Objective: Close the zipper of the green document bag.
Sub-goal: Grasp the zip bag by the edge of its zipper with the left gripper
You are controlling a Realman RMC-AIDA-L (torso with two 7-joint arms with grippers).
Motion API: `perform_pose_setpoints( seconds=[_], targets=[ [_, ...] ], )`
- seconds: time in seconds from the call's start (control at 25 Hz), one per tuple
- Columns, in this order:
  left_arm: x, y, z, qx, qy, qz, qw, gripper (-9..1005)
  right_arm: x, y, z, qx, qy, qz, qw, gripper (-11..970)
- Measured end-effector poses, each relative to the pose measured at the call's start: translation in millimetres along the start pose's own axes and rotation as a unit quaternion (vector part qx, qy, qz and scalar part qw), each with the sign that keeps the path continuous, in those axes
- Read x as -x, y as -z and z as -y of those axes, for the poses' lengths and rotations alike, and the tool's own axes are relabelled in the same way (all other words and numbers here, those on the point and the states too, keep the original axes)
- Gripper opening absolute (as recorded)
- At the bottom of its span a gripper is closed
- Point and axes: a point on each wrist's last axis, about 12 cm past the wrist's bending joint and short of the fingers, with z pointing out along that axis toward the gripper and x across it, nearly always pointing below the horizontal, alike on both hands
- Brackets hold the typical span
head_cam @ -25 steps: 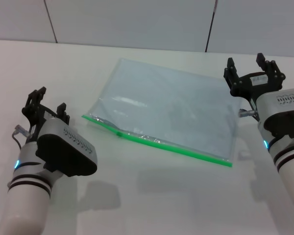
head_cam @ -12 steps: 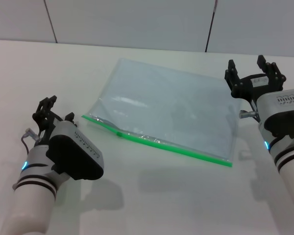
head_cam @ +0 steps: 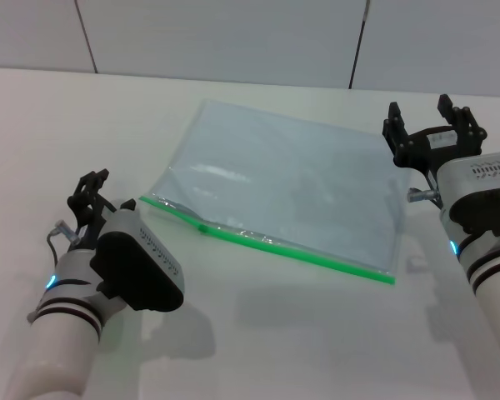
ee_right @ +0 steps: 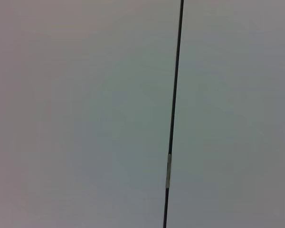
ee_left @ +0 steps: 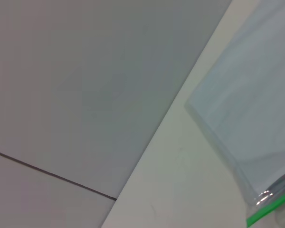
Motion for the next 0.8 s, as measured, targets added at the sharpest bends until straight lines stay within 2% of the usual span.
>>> perform_pose_setpoints(
  seconds=[0.28,0.8],
  targets=[
    [2.6,1.1,1.5,-0.006,-0.022,-0.004,1.0,615,0.0,0.0,0.0,0.0,0.0,0.0,1.0,692],
    [3.2,4.1,-5.1,0.024,-0.125,-0.018,0.992,612,-1.1,0.8,1.8,-0.006,-0.003,-0.002,1.0,693]
  ],
)
